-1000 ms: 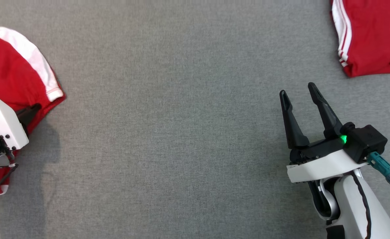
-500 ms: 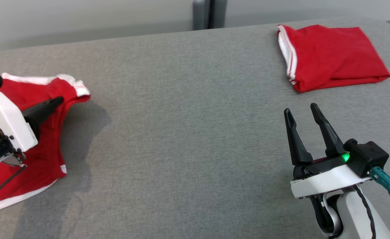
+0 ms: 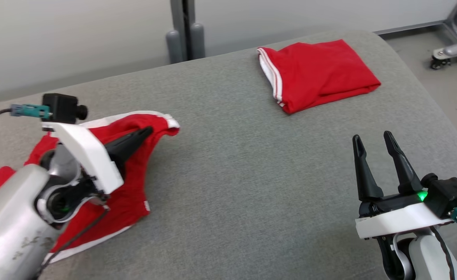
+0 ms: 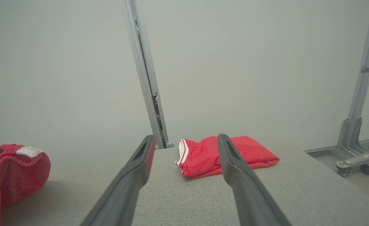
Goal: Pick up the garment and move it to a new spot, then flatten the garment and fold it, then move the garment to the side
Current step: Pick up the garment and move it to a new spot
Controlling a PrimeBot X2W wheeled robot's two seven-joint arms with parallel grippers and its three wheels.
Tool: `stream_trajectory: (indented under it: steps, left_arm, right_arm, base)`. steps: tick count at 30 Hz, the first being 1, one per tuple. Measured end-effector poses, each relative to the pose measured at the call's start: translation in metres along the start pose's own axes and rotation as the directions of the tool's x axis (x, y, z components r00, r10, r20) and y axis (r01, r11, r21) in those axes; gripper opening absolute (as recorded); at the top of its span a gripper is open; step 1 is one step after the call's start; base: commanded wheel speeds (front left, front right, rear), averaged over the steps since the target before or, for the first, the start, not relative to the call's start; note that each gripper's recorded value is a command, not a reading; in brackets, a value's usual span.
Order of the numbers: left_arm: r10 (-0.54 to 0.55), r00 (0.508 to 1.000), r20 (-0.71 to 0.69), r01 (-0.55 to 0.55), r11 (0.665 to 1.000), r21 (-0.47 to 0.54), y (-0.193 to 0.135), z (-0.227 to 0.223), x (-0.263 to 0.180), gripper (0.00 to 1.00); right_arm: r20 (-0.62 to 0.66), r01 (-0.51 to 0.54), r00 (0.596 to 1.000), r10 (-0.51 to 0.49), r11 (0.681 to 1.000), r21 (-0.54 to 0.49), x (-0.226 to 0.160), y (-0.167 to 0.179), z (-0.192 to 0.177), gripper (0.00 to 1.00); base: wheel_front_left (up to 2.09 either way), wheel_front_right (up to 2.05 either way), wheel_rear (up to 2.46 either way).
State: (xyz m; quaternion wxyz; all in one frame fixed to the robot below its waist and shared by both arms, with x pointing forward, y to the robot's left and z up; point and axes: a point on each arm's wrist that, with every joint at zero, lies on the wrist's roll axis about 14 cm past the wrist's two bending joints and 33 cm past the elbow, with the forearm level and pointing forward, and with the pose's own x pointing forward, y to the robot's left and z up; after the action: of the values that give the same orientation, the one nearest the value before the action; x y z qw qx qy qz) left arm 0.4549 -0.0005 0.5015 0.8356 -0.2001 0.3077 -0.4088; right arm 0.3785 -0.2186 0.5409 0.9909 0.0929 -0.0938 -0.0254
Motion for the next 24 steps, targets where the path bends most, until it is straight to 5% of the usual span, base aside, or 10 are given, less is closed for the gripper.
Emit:
stream_trajectory:
  steps: [18, 19, 20, 21, 24]
  left_arm:
    - [-0.247, 0.969, -0.026, 0.247, 0.969, 0.011, -0.096, -0.023, 0.114, 0.00]
    - [-0.244, 0.969, -0.027, 0.244, 0.970, 0.008, -0.094, -0.025, 0.117, 0.26]
    - [-0.241, 0.970, -0.032, 0.241, 0.971, 0.002, -0.093, -0.027, 0.120, 0.78]
    - [-0.239, 0.970, -0.033, 0.240, 0.971, 0.000, -0.092, -0.028, 0.123, 1.00]
    - [-0.242, 0.970, -0.032, 0.242, 0.970, -0.005, -0.092, -0.030, 0.128, 1.00]
  right_arm:
    - [0.014, 0.107, 0.994, -0.107, 0.994, -0.037, -0.015, -0.035, 0.011, 1.00]
    - [0.012, 0.111, 0.994, -0.110, 0.993, -0.037, -0.015, -0.036, 0.011, 1.00]
    - [0.009, 0.116, 0.993, -0.116, 0.993, -0.036, -0.016, -0.038, 0.010, 1.00]
    - [0.006, 0.119, 0.993, -0.119, 0.992, -0.037, -0.016, -0.039, 0.009, 1.00]
    - [0.007, 0.119, 0.993, -0.119, 0.992, -0.037, -0.013, -0.039, 0.009, 1.00]
  base:
    - [0.00, 0.00, 0.00]
    - [0.00, 0.00, 0.00]
    - [0.00, 0.00, 0.00]
    - [0.00, 0.00, 0.00]
    - [0.00, 0.00, 0.00]
